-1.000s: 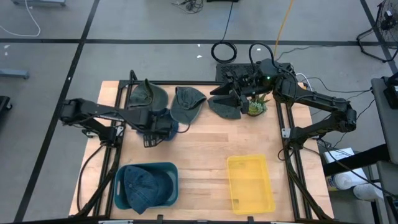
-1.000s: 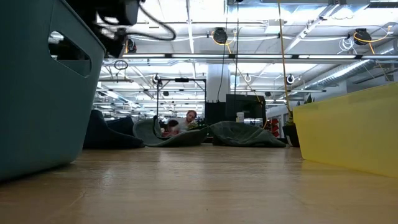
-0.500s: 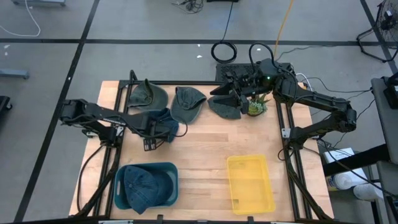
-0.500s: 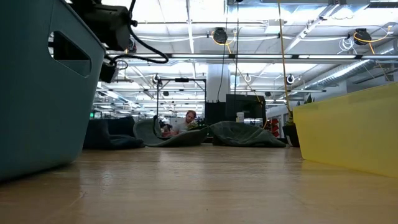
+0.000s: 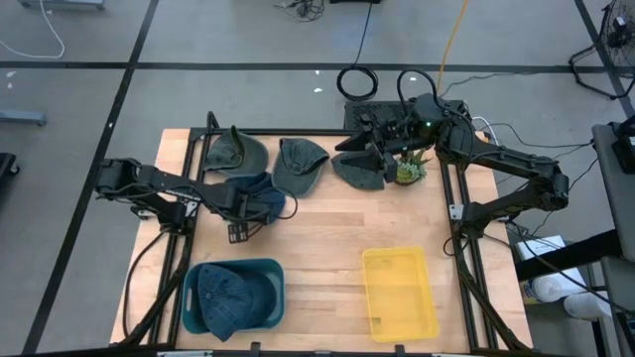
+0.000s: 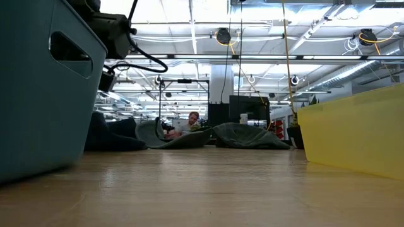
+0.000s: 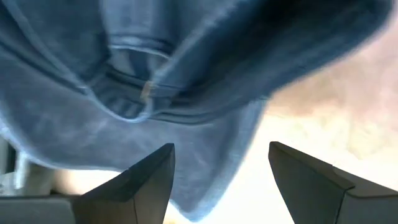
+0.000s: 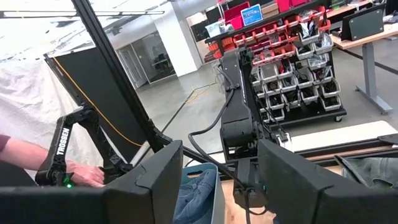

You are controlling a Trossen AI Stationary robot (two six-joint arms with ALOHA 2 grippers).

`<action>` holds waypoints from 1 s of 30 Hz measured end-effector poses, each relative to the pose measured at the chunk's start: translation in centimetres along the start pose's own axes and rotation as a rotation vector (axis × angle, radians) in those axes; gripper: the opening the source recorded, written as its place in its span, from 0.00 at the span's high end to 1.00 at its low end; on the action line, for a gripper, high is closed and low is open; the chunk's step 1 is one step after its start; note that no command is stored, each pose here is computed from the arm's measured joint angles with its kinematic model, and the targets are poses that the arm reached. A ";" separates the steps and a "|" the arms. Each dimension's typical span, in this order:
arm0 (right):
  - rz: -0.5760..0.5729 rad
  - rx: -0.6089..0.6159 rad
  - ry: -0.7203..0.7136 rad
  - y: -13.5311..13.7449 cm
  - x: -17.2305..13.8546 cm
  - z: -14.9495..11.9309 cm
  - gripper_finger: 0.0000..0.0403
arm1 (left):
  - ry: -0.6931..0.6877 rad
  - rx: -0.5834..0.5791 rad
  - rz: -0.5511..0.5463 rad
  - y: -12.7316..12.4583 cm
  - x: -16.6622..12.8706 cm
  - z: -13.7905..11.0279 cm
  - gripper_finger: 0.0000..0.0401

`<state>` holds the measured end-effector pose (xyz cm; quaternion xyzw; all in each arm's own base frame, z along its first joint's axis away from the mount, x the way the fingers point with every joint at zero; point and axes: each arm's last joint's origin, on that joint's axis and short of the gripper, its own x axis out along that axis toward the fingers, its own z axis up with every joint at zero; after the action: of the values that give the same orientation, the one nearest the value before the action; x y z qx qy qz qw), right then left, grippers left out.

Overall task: Pick & Place hat
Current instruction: Put the dark blue cap into the blue bin

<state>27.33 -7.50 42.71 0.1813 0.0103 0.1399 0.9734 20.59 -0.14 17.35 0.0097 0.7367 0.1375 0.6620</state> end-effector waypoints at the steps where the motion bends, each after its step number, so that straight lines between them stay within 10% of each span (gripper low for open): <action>1: 0.000 0.000 0.001 0.0 0.0 0.0 0.51 | 0.002 0.003 -0.018 -0.1 0.1 0.0 0.34; 9: -0.003 0.011 0.005 0.0 0.0 -0.1 0.51 | 0.012 -0.014 -0.054 -0.2 0.9 -0.3 0.41; 20: -0.004 0.040 0.005 0.0 0.0 -0.1 0.51 | 0.027 -0.094 -0.063 0.4 0.9 -0.2 0.94; 30: -0.004 0.078 0.004 0.0 0.0 -0.1 0.51 | 0.062 -0.120 -0.104 0.2 -2.0 -0.2 0.97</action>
<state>27.33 -7.50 42.65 0.2188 0.0181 0.1379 0.9658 20.63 -0.34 19.33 -0.0727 0.7467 0.1471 0.6446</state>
